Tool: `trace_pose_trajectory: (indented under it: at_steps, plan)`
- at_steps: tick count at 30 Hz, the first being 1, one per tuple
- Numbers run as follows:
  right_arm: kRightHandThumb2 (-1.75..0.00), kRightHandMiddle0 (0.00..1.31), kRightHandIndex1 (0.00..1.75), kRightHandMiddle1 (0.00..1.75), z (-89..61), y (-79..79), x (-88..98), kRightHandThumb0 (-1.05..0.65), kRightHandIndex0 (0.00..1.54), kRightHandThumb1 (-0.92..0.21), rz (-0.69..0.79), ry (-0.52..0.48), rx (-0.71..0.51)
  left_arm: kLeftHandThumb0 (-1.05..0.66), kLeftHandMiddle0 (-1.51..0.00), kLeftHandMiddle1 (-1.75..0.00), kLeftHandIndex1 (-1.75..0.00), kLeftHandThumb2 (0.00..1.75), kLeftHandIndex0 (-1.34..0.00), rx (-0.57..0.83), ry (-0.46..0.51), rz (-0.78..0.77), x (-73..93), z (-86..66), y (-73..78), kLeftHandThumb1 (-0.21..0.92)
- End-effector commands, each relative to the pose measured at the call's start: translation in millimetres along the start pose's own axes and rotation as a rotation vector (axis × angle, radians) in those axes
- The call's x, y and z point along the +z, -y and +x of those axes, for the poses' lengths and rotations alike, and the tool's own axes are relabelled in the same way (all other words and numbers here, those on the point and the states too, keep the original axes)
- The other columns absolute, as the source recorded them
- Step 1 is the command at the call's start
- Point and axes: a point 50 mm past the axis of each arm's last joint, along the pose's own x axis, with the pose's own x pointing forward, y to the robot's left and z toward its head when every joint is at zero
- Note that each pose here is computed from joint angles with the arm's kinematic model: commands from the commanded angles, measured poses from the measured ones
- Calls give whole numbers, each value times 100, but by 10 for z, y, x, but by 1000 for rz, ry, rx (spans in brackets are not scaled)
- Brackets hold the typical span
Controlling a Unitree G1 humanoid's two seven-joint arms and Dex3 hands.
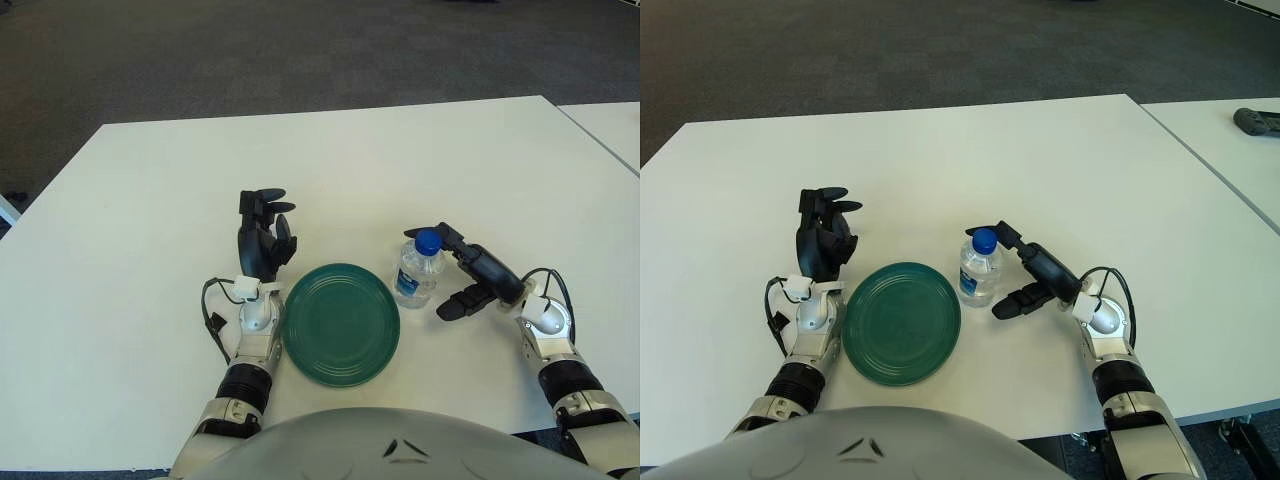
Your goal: Put the bottle into the plate.
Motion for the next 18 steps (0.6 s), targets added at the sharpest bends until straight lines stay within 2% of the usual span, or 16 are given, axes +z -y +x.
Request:
trace_pose_trajectory:
  at_steps: [1, 8, 9, 10, 11, 12, 13, 14, 15, 16, 17, 18]
  plan:
    - [-14, 0, 70, 86, 0, -77, -37, -105, 22, -92, 33, -16, -1, -100, -21, -165, -152, 70, -24, 56, -64, -67, -100, -135, 101, 92]
    - [-5, 0, 91, 92, 48, -49, -12, -101, 20, -91, 101, 22, -58, -101, -21, -166, -151, 71, -25, 55, -63, -68, -99, -132, 89, 92]
    - [-4, 0, 100, 105, 53, -43, -10, -95, 22, -90, 109, 24, -70, -100, -21, -166, -151, 70, -24, 55, -62, -68, -99, -131, 87, 92]
    - [-4, 0, 104, 109, 67, -31, -7, -92, 22, -89, 116, 25, -93, -100, -21, -166, -150, 70, -24, 56, -60, -68, -97, -130, 86, 92]
    - [-3, 6, 123, 133, 77, -24, -6, -85, 35, -88, 122, 25, -108, -99, -21, -166, -150, 69, -24, 56, -59, -67, -97, -129, 84, 92]
    - [-2, 11, 136, 148, 81, -22, -7, -80, 43, -87, 126, 22, -122, -99, -21, -166, -149, 69, -23, 56, -57, -66, -97, -129, 82, 92]
    - [-2, 20, 146, 157, 83, -22, -7, -76, 49, -87, 129, 20, -130, -99, -21, -166, -149, 69, -23, 57, -56, -65, -97, -129, 81, 92]
    - [-2, 24, 150, 161, 88, -20, -9, -75, 51, -86, 133, 15, -148, -99, -21, -167, -149, 69, -23, 56, -54, -60, -96, -128, 81, 92]
    - [-2, 35, 159, 166, 97, -14, -7, -71, 60, -86, 134, 7, -164, -99, -21, -167, -150, 69, -24, 56, -52, -56, -94, -126, 80, 92]
    - [-22, 41, 162, 164, 105, -9, -5, -66, 65, -77, 134, 2, -175, -99, -21, -167, -150, 69, -24, 55, -51, -53, -93, -125, 80, 92]
    - [-58, 50, 167, 164, 110, -5, -2, -59, 73, -61, 134, -3, -181, -98, -21, -167, -150, 68, -24, 55, -50, -52, -93, -124, 79, 92]
    - [-71, 53, 168, 164, 113, 1, 2, -57, 75, -56, 126, -13, -197, -98, -21, -167, -150, 68, -24, 55, -49, -50, -92, -124, 79, 92]
